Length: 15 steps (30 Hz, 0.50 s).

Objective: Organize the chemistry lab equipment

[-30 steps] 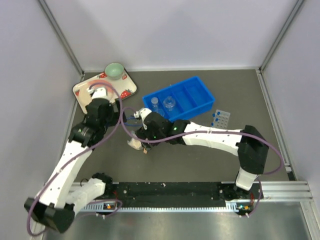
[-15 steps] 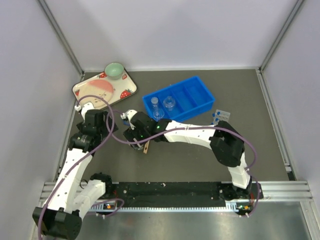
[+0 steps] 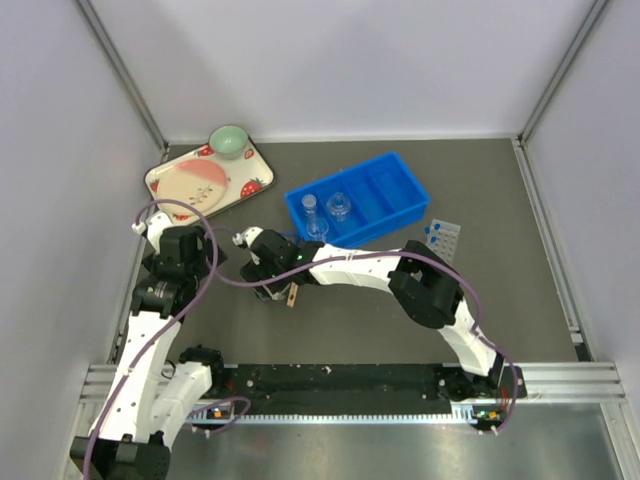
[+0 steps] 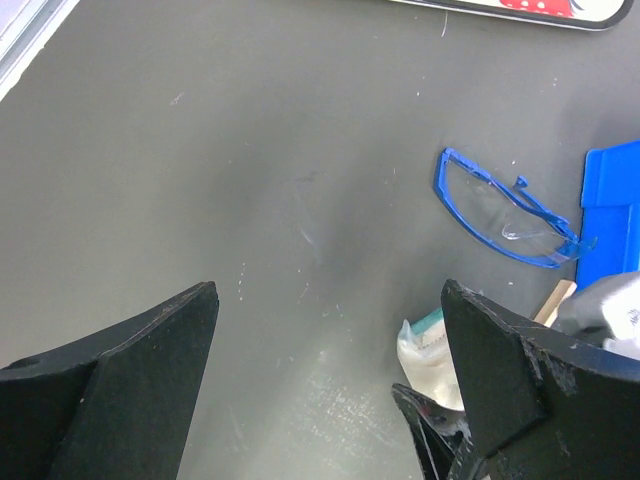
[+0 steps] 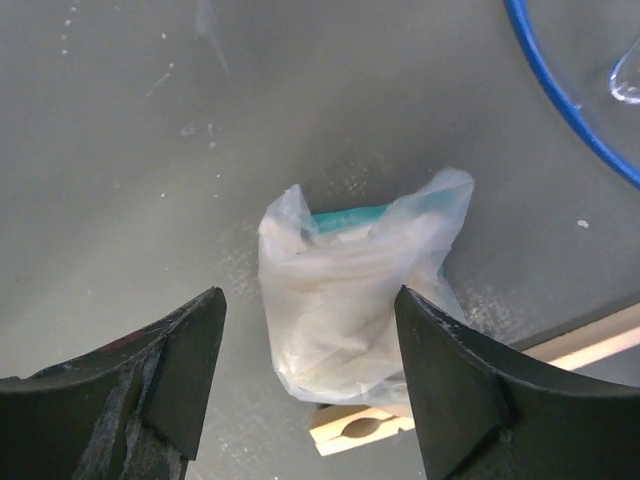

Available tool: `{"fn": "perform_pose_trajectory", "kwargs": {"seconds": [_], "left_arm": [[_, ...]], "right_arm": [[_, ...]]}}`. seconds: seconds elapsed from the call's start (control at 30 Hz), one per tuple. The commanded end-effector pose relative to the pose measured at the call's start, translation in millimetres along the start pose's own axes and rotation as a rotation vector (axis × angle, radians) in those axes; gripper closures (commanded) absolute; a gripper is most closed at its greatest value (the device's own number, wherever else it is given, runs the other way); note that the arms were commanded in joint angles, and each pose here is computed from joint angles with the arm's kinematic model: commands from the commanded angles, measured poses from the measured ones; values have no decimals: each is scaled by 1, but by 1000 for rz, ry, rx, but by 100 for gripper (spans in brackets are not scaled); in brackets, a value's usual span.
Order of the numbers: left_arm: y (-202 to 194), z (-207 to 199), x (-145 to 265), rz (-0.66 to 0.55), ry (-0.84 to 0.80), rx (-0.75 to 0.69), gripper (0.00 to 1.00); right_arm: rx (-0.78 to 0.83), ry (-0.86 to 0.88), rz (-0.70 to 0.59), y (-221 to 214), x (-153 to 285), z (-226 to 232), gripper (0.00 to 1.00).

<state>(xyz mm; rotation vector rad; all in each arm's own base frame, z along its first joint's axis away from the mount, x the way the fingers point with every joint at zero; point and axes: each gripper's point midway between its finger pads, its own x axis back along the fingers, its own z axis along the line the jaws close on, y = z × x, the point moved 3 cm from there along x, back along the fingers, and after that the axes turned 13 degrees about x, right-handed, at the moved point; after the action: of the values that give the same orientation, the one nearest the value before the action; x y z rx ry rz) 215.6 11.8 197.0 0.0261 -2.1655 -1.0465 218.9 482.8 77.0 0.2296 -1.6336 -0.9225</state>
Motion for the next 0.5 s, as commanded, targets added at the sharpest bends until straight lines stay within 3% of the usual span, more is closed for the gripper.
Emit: {"fn": "perform_pose_trajectory", "kwargs": {"seconds": [0.0, 0.1, 0.2, 0.23, 0.27, 0.47], "left_arm": [[0, 0, -2, -5, -9, 2, 2], [-2, -2, -3, 0, -21, 2, 2], [-1, -3, -3, -4, -26, 1, 2], [0, -3, -3, -6, -30, 2, 1], [0, -4, -3, -6, -33, 2, 2], [-1, -2, -4, -5, -23, -5, 2]], "right_arm": [[-4, 12, -24, 9, -8, 5, 35], [-9, 11, -6, 0, -11, 6, 51], [-16, -1, 5, -5, -12, 4, 75], [-17, -5, 8, -6, -12, 4, 92], [-18, -8, 8, -6, -11, 4, 100], [-14, -16, -44, 16, 16, 3, 100]]}}
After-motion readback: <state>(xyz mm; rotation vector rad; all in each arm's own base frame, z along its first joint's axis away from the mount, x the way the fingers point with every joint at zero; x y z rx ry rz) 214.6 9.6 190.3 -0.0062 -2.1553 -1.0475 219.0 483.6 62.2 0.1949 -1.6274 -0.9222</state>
